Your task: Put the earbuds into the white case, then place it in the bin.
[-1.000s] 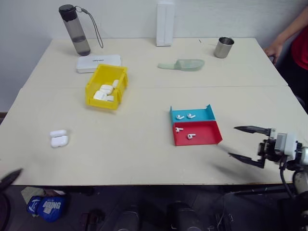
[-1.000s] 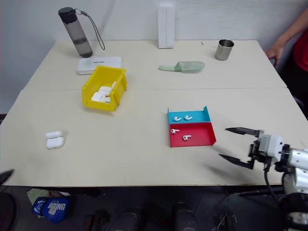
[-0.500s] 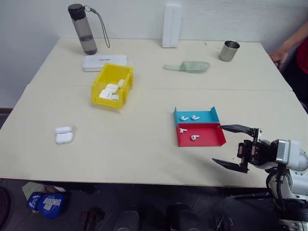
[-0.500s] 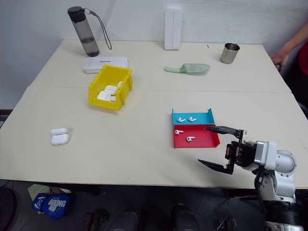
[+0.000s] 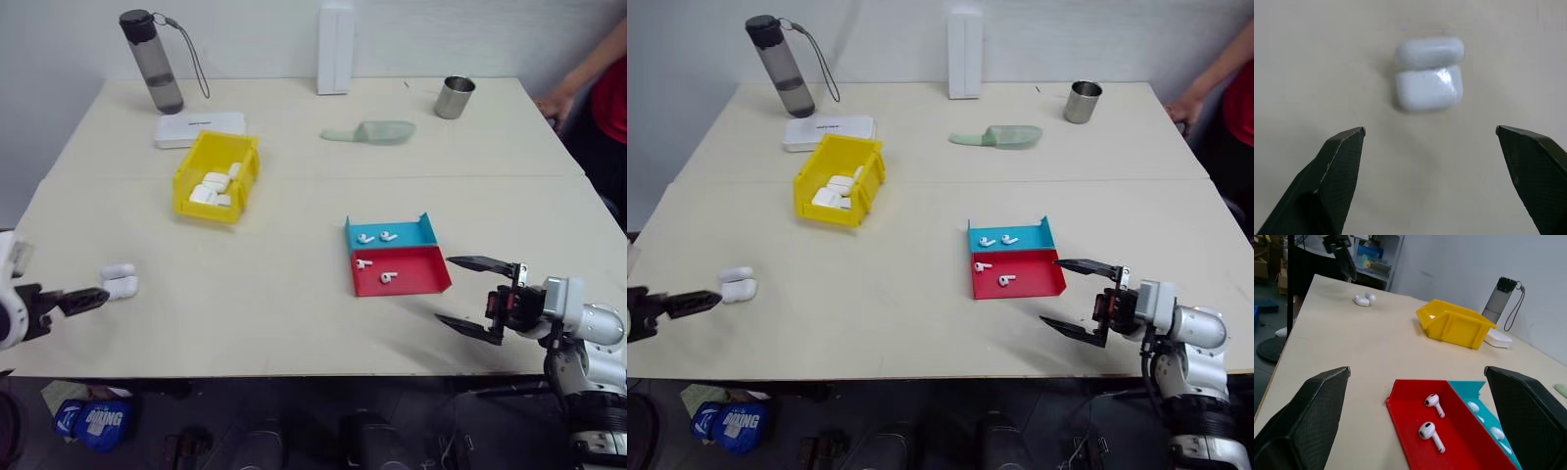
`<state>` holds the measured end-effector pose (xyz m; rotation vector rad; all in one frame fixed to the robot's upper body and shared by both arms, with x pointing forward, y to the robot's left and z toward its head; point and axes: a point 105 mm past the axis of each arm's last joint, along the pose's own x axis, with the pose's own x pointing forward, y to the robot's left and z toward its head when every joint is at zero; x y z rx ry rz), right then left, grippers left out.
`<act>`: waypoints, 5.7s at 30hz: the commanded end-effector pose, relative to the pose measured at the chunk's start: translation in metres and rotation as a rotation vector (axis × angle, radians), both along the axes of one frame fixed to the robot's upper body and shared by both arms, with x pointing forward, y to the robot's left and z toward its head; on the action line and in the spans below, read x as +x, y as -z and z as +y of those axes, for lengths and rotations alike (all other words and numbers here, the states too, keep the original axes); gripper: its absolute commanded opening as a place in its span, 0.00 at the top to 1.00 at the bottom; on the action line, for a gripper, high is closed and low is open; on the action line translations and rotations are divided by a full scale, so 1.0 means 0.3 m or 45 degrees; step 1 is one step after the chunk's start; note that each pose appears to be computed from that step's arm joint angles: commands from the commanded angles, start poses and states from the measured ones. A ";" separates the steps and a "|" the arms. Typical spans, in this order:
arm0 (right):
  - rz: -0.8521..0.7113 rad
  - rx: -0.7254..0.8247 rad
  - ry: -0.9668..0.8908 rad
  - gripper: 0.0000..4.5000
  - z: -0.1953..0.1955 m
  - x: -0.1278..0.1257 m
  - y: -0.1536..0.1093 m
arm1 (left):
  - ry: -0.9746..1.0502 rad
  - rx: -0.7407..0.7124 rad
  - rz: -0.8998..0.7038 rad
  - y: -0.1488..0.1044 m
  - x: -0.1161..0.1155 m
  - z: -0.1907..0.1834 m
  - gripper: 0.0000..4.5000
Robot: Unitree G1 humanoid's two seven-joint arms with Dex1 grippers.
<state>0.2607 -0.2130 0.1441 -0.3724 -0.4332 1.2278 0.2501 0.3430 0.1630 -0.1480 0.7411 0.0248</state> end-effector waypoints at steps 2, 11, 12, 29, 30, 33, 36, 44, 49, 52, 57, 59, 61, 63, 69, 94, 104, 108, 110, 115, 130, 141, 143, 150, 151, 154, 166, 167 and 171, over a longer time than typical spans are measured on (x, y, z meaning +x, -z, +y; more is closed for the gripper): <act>-0.033 -0.063 -0.035 0.01 -0.014 -0.016 0.023 | -0.090 0.126 0.142 0.059 0.025 0.033 0.00; -0.029 -0.073 -0.002 0.01 -0.053 -0.045 0.048 | -0.139 -0.003 0.076 0.109 0.109 -0.028 0.00; -0.030 -0.075 -0.005 0.01 -0.053 -0.048 0.047 | -0.139 -0.012 0.077 0.116 0.113 -0.034 0.00; -0.073 -0.064 -0.083 0.01 0.065 -0.039 -0.033 | -0.109 0.005 0.113 0.135 0.162 -0.066 0.00; -0.072 -0.064 -0.082 0.01 0.066 -0.037 -0.033 | -0.103 0.005 0.117 0.137 0.163 -0.067 0.00; -0.070 -0.063 -0.076 0.00 0.071 -0.033 -0.035 | -0.085 0.027 0.122 0.142 0.164 -0.066 0.04; -0.069 -0.063 -0.071 0.00 0.074 -0.031 -0.037 | -0.062 0.030 0.113 0.143 0.171 -0.069 0.19; -0.060 -0.073 -0.058 0.00 0.078 -0.035 -0.041 | 0.067 0.066 -0.015 0.120 0.179 -0.080 0.39; -0.047 -0.080 -0.016 0.00 0.062 -0.038 -0.039 | 0.275 0.069 -0.284 0.049 0.173 -0.106 0.39; 0.045 -0.127 0.038 0.00 0.027 -0.036 -0.038 | 0.659 0.057 -0.589 -0.035 0.128 -0.205 0.39; 0.293 -0.229 0.040 0.00 0.027 -0.033 -0.057 | 1.190 -0.146 -0.989 -0.089 -0.023 -0.400 0.39; 0.330 -0.304 0.075 0.00 0.026 -0.025 -0.053 | 1.348 -0.244 -1.093 -0.093 -0.059 -0.485 0.39; 0.356 -0.384 0.158 0.00 -0.002 -0.012 -0.043 | 1.480 -0.300 -1.136 -0.082 -0.082 -0.558 0.39; 0.368 -0.427 0.214 0.00 -0.045 -0.014 -0.044 | 1.584 -0.323 -1.174 -0.071 -0.099 -0.620 0.39; 0.368 -0.527 0.400 0.00 -0.219 -0.064 -0.014 | 1.702 -0.344 -1.319 -0.024 -0.130 -0.734 0.39; 0.487 -1.061 0.446 0.00 0.073 0.153 -0.094 | 1.716 -0.390 -1.354 0.079 -0.160 -0.801 0.39; 0.357 -1.202 0.312 0.00 0.192 0.210 -0.080 | 1.713 -0.394 -1.363 0.078 -0.154 -0.806 0.39; 0.337 -1.238 0.266 0.00 0.209 0.208 -0.068 | 1.701 -0.390 -1.369 0.073 -0.151 -0.810 0.39; 0.323 -1.263 0.258 0.00 0.206 0.212 -0.054 | 1.696 -0.391 -1.371 0.071 -0.155 -0.814 0.39; 0.315 -1.290 0.230 0.00 0.214 0.219 -0.034 | 1.686 -0.390 -1.363 0.071 -0.163 -0.815 0.39; 0.304 -1.309 0.191 0.35 0.264 0.252 -0.018 | 1.673 -0.382 -1.345 0.067 -0.158 -0.815 0.39; 0.347 -1.359 0.192 0.35 0.223 0.248 -0.007 | 1.662 -0.375 -1.334 0.070 -0.164 -0.808 0.39; 0.351 -1.358 0.191 0.35 0.221 0.251 -0.004 | 1.662 -0.373 -1.332 0.071 -0.163 -0.808 0.39; 0.355 -1.357 0.187 0.62 0.222 0.260 0.009 | 1.638 -0.363 -1.337 0.070 -0.154 -0.804 0.39; 0.358 -1.359 0.185 0.62 0.221 0.259 0.009 | 1.637 -0.363 -1.335 0.071 -0.156 -0.804 0.39; 0.356 -1.359 0.186 0.62 0.219 0.260 0.007 | 1.640 -0.368 -1.329 0.073 -0.163 -0.805 0.39; 0.358 -1.363 0.173 0.62 0.222 0.255 0.012 | 1.640 -0.375 -1.324 0.080 -0.169 -0.809 0.39; 0.357 -1.365 0.172 0.62 0.222 0.254 0.013 | 1.641 -0.374 -1.324 0.080 -0.169 -0.809 0.39; 0.356 -1.371 0.164 0.62 0.229 0.252 0.017 | 1.640 -0.375 -1.322 0.082 -0.169 -0.808 0.39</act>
